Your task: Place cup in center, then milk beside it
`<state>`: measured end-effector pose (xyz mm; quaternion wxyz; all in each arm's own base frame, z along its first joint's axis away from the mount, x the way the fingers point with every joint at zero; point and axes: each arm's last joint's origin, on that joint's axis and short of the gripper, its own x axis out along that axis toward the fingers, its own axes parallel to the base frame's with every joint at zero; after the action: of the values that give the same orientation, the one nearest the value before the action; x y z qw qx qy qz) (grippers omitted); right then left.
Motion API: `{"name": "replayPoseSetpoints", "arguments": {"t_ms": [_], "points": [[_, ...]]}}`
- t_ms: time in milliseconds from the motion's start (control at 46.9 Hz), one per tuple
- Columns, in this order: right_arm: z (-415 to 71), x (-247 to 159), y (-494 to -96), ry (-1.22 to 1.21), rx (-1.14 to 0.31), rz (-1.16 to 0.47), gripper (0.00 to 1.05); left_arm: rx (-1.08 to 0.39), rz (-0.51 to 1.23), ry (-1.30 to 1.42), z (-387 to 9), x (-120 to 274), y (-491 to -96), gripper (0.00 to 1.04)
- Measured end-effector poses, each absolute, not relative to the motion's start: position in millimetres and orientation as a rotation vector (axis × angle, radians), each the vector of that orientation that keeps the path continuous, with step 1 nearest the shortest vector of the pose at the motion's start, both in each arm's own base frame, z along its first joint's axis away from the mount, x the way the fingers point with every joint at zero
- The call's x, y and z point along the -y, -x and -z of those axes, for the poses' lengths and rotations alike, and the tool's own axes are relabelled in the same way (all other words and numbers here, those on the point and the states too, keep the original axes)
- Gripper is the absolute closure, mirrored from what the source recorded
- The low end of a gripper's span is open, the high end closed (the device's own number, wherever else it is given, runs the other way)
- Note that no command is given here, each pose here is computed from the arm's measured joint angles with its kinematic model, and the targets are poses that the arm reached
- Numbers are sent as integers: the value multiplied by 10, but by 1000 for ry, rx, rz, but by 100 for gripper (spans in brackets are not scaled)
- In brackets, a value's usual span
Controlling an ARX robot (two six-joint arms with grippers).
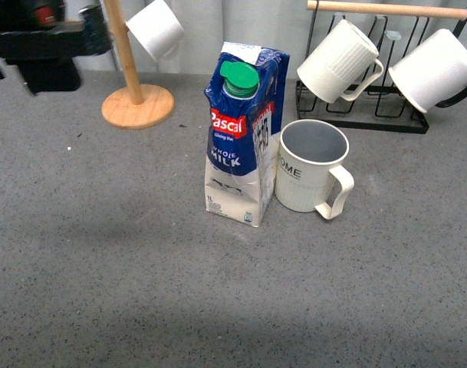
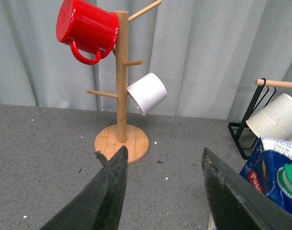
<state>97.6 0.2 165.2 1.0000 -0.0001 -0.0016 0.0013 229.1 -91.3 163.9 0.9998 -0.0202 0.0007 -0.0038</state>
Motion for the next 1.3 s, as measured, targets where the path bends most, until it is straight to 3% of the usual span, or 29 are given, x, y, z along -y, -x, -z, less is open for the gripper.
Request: {"name": "replayPoseSetpoints", "arguments": {"t_ms": [107,256,981,1301], "points": [[-1652,-3,-976,0,3,-4,9,-15,11,15,-1611,669,-2094,80],[-1652,-2,-976,0,3,-3,9,-12,8,13,-1618,516,-1958,101],[-1652,-2,-976,0,3,-3,9,5,0,7,-1680,12,-1392,101],[-1652,-2,-976,0,3,-3,9,17,2,7,-1721,3,-1276,101]]}}
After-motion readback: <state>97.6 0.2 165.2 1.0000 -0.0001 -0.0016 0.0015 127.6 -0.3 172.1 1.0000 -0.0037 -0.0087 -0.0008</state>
